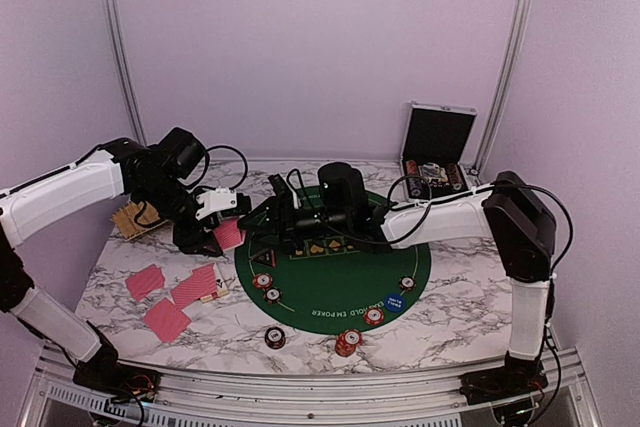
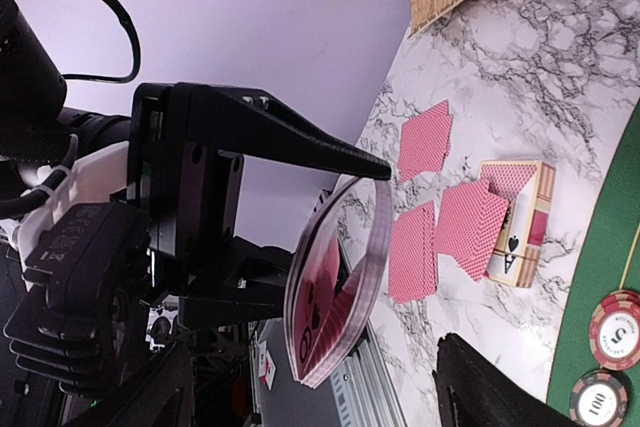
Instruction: Distribute texas hold em gaming equipment
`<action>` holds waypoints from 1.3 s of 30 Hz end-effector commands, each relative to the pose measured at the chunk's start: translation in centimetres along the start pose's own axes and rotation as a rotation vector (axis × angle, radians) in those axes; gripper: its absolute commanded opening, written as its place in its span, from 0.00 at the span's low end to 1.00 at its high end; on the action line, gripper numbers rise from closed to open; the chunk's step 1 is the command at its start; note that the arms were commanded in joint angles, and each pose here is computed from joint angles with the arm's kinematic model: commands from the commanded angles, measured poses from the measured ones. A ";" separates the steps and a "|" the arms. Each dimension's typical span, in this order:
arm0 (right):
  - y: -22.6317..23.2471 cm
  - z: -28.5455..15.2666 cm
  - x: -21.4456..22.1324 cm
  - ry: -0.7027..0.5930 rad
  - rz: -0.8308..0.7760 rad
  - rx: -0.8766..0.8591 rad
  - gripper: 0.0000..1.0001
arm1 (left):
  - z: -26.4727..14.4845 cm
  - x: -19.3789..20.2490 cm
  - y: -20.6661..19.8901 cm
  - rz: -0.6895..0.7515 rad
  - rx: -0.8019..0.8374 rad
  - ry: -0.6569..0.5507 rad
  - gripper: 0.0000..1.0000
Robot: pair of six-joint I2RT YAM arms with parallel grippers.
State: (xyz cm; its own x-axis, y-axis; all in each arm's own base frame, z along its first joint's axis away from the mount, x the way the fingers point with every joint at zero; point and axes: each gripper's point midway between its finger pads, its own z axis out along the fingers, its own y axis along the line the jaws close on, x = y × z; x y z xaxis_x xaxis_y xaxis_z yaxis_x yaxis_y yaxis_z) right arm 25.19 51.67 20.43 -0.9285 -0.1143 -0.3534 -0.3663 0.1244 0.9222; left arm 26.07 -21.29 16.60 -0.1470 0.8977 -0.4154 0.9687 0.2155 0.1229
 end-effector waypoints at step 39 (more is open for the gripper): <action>-0.2 3.2 -1.3 0.019 0.104 -0.105 0.00 | 0.8 -0.8 -0.7 -0.007 0.006 0.003 0.99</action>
State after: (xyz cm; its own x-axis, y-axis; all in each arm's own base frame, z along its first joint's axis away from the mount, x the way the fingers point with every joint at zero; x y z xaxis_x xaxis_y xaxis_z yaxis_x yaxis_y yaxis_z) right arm 26.72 54.49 18.10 -0.9693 -0.1109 -0.2194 -0.2314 0.1103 0.9666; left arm 26.33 -22.01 15.86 -0.1626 0.9091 -0.3836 0.9643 0.2288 0.1333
